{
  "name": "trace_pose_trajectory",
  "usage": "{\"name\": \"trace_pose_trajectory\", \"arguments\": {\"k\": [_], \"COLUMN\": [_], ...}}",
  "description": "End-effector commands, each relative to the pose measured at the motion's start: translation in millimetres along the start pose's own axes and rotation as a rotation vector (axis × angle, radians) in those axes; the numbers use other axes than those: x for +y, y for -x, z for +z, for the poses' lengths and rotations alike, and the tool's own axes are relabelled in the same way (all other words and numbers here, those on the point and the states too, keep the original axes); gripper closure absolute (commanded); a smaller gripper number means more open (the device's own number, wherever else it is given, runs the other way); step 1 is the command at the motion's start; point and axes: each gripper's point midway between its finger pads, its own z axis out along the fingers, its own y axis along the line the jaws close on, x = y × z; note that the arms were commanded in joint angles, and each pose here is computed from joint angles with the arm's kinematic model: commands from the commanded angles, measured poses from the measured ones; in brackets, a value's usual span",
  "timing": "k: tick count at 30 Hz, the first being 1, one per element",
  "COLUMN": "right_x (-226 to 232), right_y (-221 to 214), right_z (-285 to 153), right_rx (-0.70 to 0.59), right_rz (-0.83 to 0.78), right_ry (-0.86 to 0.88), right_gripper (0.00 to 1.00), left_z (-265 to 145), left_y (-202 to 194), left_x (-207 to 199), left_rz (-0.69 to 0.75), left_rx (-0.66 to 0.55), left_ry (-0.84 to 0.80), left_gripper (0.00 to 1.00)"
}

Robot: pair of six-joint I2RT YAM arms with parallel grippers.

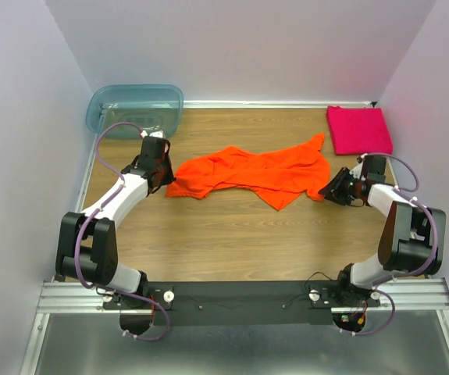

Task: Fold and stack the t-shirts
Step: Flatten the tshirt out

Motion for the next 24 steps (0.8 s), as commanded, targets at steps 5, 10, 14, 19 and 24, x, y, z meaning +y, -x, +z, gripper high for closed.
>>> {"name": "trace_pose_trajectory", "arguments": {"k": [5,10,14,19,24], "right_x": [-23,-22,-22,-29,-40], "right_y": [-16,-30,-35,-45,-43], "right_z": [0,8,11,16,18], "right_rx": [0.027,0.088,0.111,0.143,0.116], "right_rz": [0.027,0.040,0.062,0.088,0.111], "right_ry": [-0.088,-0.049,-0.034,-0.050,-0.116], "right_gripper": [0.55,0.55,0.55,0.55,0.55], "left_z": [-6,-6,-6,-7,-7], "left_y": [2,1,1,0,-1], "left_x": [-2,-3,-3,-2,-1], "left_rz": [0.005,0.005,0.003,0.000,0.000], "left_rx": [-0.026,-0.024,-0.026,-0.026,-0.026], "left_ry": [-0.022,-0.027,-0.026,-0.026,-0.022], "left_gripper": [1.00,1.00,1.00,1.00,1.00]}}
